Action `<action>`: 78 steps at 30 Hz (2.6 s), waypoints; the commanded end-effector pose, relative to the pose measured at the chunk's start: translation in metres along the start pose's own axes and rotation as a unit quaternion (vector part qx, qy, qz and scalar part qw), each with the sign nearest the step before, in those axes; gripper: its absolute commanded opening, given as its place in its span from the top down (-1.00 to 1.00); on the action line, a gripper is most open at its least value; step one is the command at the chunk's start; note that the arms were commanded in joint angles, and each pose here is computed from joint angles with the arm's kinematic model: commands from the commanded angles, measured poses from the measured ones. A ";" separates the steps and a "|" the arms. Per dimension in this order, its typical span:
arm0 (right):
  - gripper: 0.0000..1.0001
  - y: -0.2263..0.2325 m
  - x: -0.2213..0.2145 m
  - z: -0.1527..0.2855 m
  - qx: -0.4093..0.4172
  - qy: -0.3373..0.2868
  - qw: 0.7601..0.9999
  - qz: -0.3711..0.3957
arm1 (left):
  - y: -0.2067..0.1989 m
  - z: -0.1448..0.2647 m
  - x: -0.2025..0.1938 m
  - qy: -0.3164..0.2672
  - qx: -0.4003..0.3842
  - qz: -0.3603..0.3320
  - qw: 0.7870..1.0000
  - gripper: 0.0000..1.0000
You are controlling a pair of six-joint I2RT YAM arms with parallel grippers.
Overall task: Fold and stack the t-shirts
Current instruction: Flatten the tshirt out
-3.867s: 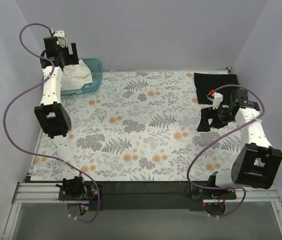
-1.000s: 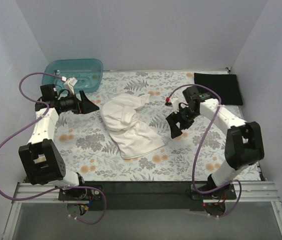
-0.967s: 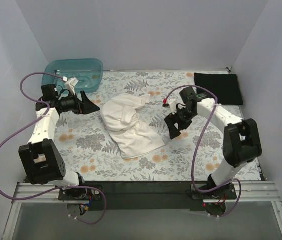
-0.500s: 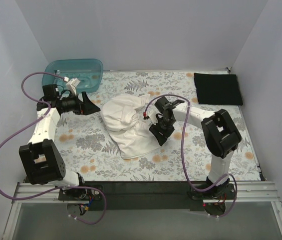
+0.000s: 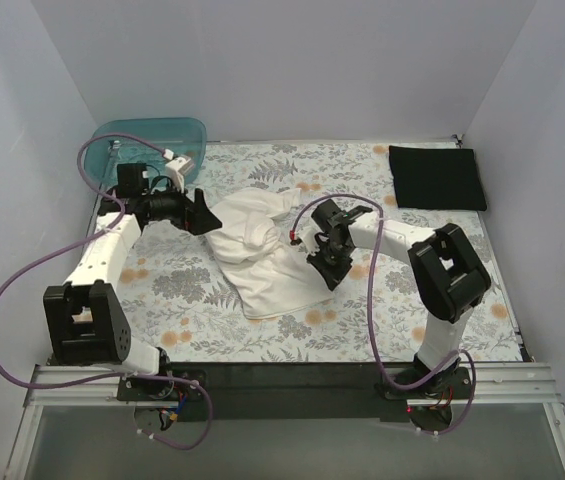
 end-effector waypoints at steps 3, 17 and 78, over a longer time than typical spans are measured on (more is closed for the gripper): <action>0.97 -0.004 -0.031 0.053 -0.067 -0.027 0.997 0.008 | -0.006 -0.034 -0.002 0.039 0.013 -0.170 0.985 -0.74; 0.97 -0.028 -0.110 0.100 -0.147 0.022 0.988 -0.032 | 0.045 -0.106 -0.035 0.151 0.172 -0.121 0.966 0.92; 0.97 -0.030 -0.175 0.102 -0.138 0.093 0.986 -0.023 | 0.104 0.082 -0.123 0.212 0.414 0.015 0.885 0.72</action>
Point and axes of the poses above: each gripper's point midway between its finger pads, its own z axis back along the fingers, its own y axis along the line the jaws close on, x = y × z, the point moved 10 cm from there along z, back along the fingers, and after that the axes turned 15 degrees about z, right-handed, at the moved point
